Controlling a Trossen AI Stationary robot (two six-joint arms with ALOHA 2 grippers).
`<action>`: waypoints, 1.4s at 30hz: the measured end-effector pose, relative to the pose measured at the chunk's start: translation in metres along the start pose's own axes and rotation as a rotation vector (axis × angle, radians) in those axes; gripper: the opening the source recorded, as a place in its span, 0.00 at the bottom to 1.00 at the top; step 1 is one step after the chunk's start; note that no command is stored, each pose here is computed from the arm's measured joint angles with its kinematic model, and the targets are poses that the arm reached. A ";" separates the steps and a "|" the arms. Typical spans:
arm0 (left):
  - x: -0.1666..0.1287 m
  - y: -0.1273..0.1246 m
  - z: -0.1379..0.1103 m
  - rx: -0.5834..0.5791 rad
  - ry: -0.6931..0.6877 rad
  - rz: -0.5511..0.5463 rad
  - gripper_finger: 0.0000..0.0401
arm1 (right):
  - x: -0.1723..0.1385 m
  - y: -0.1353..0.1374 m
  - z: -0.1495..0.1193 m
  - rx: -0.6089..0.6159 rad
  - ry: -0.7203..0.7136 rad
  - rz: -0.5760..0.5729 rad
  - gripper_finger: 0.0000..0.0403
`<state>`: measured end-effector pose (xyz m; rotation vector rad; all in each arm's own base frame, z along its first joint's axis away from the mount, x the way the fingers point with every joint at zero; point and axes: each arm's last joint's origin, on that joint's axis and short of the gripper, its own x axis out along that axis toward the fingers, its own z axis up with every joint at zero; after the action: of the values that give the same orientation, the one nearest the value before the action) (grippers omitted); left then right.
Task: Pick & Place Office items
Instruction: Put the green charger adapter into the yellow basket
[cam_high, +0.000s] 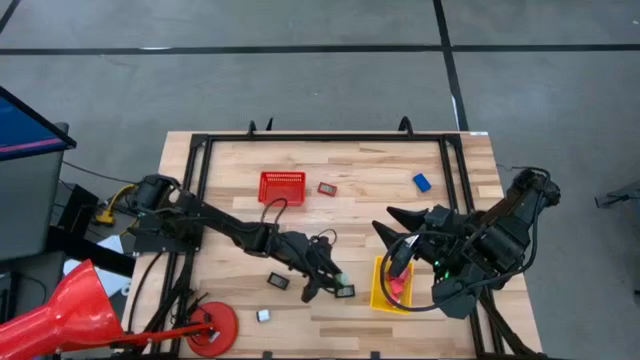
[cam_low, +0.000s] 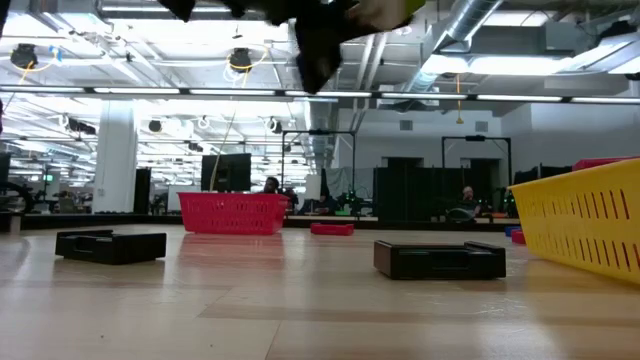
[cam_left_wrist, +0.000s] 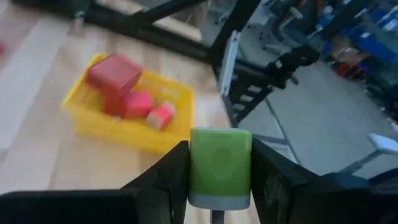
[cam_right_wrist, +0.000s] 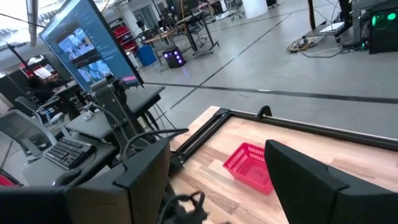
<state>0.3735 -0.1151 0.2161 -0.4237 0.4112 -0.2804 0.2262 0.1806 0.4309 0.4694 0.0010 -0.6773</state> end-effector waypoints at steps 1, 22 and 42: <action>0.004 0.000 0.001 0.003 -0.009 -0.007 0.31 | 0.000 0.000 0.000 0.002 0.000 0.000 0.63; 0.083 0.006 0.014 0.119 0.023 -0.029 0.31 | 0.004 0.012 0.007 -0.018 -0.025 0.020 0.63; 0.126 0.034 0.018 0.105 0.044 0.003 0.31 | 0.007 0.013 0.008 0.004 -0.028 0.019 0.63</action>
<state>0.4984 -0.1232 0.1744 -0.3147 0.4376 -0.3077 0.2381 0.1822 0.4428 0.4629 -0.0307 -0.6648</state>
